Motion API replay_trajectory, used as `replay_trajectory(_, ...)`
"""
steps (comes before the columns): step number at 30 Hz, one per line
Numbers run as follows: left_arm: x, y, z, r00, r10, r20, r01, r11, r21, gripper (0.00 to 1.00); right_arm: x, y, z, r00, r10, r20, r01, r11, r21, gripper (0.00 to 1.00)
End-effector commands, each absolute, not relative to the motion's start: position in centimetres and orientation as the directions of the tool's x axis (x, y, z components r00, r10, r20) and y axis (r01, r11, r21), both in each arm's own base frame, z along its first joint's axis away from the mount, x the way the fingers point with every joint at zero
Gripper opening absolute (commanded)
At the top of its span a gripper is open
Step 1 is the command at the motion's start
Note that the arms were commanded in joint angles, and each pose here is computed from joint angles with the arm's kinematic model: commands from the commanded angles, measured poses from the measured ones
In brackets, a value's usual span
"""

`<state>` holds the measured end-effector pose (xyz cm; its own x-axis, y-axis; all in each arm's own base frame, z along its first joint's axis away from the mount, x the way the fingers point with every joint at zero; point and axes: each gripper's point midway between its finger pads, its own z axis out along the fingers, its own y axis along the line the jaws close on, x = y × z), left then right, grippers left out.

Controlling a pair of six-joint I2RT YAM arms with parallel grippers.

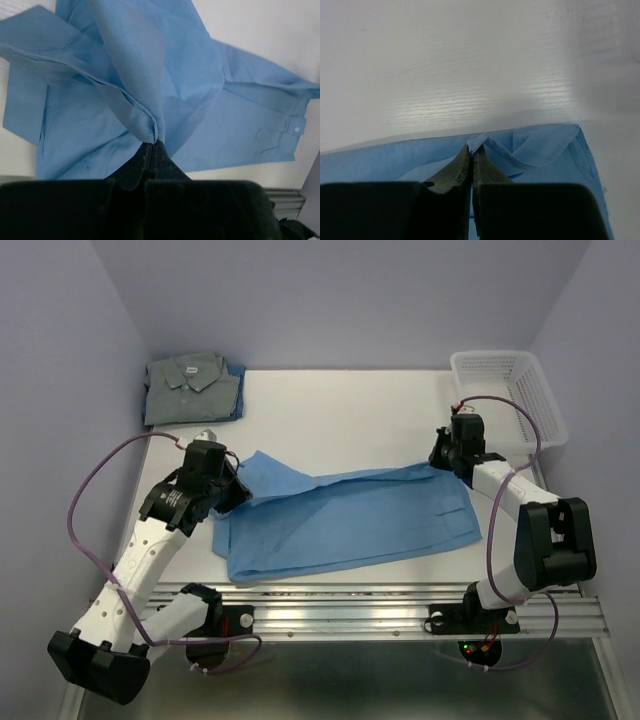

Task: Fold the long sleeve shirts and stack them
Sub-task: Fold the shirt

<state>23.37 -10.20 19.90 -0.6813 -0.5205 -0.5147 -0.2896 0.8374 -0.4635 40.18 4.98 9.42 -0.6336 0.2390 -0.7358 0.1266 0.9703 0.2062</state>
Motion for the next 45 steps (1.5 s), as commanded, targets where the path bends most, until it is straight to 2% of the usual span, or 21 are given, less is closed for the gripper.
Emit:
replay_trajectory(1,19.6,-11.4,20.3,-0.74,-0.541,-0.4,-0.347,0.816,-0.463,0.0,40.9,5.7,12.1,-0.561,0.261,-0.785,0.095,0.963,0.252,0.05)
replay_trajectory(5,16.7,-11.3,19.6,-0.783,-0.529,-0.327,-0.39,0.827,-0.405,0.0,40.2,5.9,11.6,-0.572,0.256,-0.779,0.094,0.964,0.248,0.05)
replay_trajectory(14,13.1,-13.0,17.8,-0.899,-0.401,-0.173,-0.313,0.868,-0.386,0.0,37.6,4.7,11.1,-0.588,0.268,-0.763,0.154,0.963,0.22,0.08)
replay_trajectory(20,12.4,-12.6,15.3,-0.93,-0.342,-0.134,-0.287,0.905,-0.313,0.0,35.7,4.5,9.9,-0.604,0.289,-0.743,0.174,0.957,0.231,0.1)
replay_trajectory(23,12.1,-12.7,15.2,-0.936,-0.328,-0.125,-0.276,0.908,-0.315,0.04,34.0,4.1,8.6,-0.63,0.327,-0.704,0.23,0.945,0.233,0.14)
replay_trajectory(25,11.4,-12.7,14.7,-0.945,-0.311,-0.103,-0.267,0.913,-0.31,0.14,32.3,3.4,7.8,-0.633,0.365,-0.683,0.293,0.929,0.225,0.21)
replay_trajectory(26,11.1,-12.8,14.6,-0.947,-0.307,-0.094,-0.264,0.911,-0.318,0.25,31.7,3.4,7.6,-0.63,0.397,-0.667,0.32,0.916,0.243,0.26)
replay_trajectory(28,10.4,-13.0,14.3,-0.956,-0.285,-0.073,-0.247,0.912,-0.329,0.37,29.7,3.2,7.4,-0.635,0.441,-0.635,0.367,0.895,0.255,0.37)
replay_trajectory(29,10.2,-13.3,14.5,-0.963,-0.263,-0.065,-0.225,0.91,-0.347,0.53,28.3,3.1,6.9,-0.645,0.482,-0.593,0.419,0.872,0.254,0.52)
replay_trajectory(30,10.1,-13.5,14.8,-0.966,-0.252,-0.061,-0.214,0.908,-0.361,0.6,27.6,2.5,7.0,-0.634,0.5,-0.589,0.456,0.858,0.238,0.63)
replay_trajectory(31,9.9,-13.9,15.2,-0.97,-0.237,-0.056,-0.198,0.902,-0.383,0.98,27.3,2.2,7.7,-0.613,0.517,-0.597,0.475,0.846,0.244,0.71)
replay_trajectory(32,10.3,-14.2,16.2,-0.972,-0.219,-0.081,-0.168,0.898,-0.407,0.99,26.2,1.8,7.6,-0.63,0.517,-0.58,0.494,0.843,0.215,0.83)
replay_trajectory(33,10.5,-14.4,16.9,-0.973,-0.211,-0.096,-0.152,0.893,-0.423,0.99,25.9,0.9,8.1,-0.61,0.516,-0.602,0.523,0.832,0.184,1.0)
replay_trajectory(37,13.1,-15.5,21.3,-0.962,-0.164,-0.221,-0.042,0.882,-0.47,0.99,26.5,0.3,12.1,-0.559,0.496,-0.665,0.506,0.839,0.2,1.0)
replay_trajectory(40,16.1,-15.7,25.6,-0.914,-0.177,-0.365,0.017,0.882,-0.471,0.99,27.9,2.1,14.8,-0.556,0.459,-0.693,0.388,0.881,0.273,1.0)
replay_trajectory(42,18.6,-15.2,26.4,-0.877,-0.202,-0.435,0.0,0.907,-0.42,0.99,29.1,3.4,16.0,-0.549,0.426,-0.719,0.292,0.904,0.313,1.0)
replay_trajectory(44,21.4,-15.2,25.3,-0.853,-0.206,-0.48,-0.019,0.931,-0.365,0.99,29.6,5.3,16.0,-0.584,0.409,-0.701,0.199,0.91,0.365,1.0)
replay_trajectory(45,21.9,-15.5,23.6,-0.863,-0.2,-0.464,-0.026,0.935,-0.354,0.99,30.0,6.8,15.7,-0.612,0.399,-0.682,0.137,0.904,0.405,1.0)
